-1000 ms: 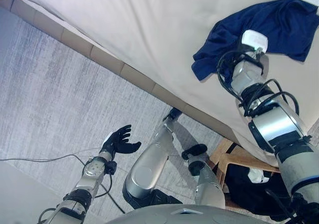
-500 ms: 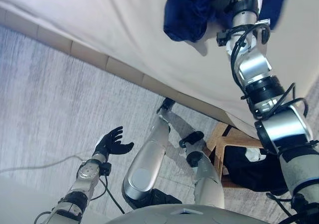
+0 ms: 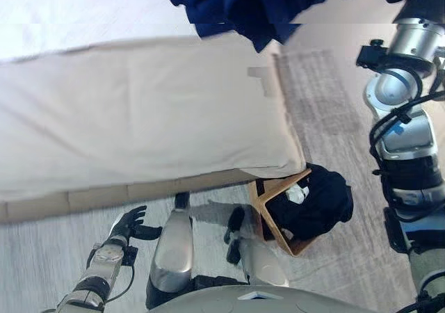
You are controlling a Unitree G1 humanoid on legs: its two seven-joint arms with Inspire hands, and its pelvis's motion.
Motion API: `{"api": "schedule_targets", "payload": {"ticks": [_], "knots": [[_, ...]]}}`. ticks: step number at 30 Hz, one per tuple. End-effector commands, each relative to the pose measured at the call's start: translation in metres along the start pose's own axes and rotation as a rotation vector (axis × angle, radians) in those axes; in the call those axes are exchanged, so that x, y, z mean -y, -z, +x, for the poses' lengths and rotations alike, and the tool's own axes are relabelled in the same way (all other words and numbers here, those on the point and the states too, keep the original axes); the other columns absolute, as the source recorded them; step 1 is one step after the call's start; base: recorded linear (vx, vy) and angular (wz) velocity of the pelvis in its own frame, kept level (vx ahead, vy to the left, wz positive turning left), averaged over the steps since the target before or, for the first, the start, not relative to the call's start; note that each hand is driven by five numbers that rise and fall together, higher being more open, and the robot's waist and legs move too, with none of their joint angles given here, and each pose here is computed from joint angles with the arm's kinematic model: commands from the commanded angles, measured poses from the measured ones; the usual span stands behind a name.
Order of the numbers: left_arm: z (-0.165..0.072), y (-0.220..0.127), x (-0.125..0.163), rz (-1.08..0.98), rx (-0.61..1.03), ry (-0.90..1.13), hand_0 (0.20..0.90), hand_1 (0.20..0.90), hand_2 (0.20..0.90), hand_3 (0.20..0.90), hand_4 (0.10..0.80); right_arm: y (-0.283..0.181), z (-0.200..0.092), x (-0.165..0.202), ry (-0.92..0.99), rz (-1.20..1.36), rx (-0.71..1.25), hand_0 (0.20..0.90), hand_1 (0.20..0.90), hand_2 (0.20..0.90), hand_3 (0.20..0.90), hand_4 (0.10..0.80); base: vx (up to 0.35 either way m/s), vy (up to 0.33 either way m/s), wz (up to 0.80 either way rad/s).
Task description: Pick up the clothes from the bed and place them into the basket
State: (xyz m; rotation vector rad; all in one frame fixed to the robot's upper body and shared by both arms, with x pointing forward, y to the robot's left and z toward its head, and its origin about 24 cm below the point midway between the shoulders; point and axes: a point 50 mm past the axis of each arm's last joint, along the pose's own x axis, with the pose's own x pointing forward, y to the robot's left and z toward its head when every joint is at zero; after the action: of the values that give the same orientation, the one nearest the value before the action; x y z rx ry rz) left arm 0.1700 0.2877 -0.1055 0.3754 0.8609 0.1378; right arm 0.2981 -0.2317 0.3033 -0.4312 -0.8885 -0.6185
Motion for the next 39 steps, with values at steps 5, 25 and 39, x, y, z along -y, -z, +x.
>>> {"api": "schedule_targets", "payload": {"ticks": [5,25,39], "knots": [[-0.003,0.021,0.035,0.118,-0.092,0.129,0.9,0.9,0.9,0.9,0.8,0.012,0.002,0.071,0.149,-0.113,0.031,0.3,0.3,0.3,0.2,0.1,-0.004,-0.088,-0.46],[-0.012,0.045,0.046,0.26,-0.176,0.241,0.9,0.9,0.9,0.9,0.8,0.132,-0.088,0.13,-0.015,-0.537,-0.559,0.3,0.3,0.3,0.2,0.1,-0.008,-0.088,-0.25],[0.007,-0.036,0.05,0.207,0.1,0.209,0.9,0.9,0.9,0.9,0.8,0.171,-0.106,0.098,-0.137,-0.65,-0.759,0.3,0.3,0.3,0.2,0.1,-0.122,-0.038,0.02]]}}
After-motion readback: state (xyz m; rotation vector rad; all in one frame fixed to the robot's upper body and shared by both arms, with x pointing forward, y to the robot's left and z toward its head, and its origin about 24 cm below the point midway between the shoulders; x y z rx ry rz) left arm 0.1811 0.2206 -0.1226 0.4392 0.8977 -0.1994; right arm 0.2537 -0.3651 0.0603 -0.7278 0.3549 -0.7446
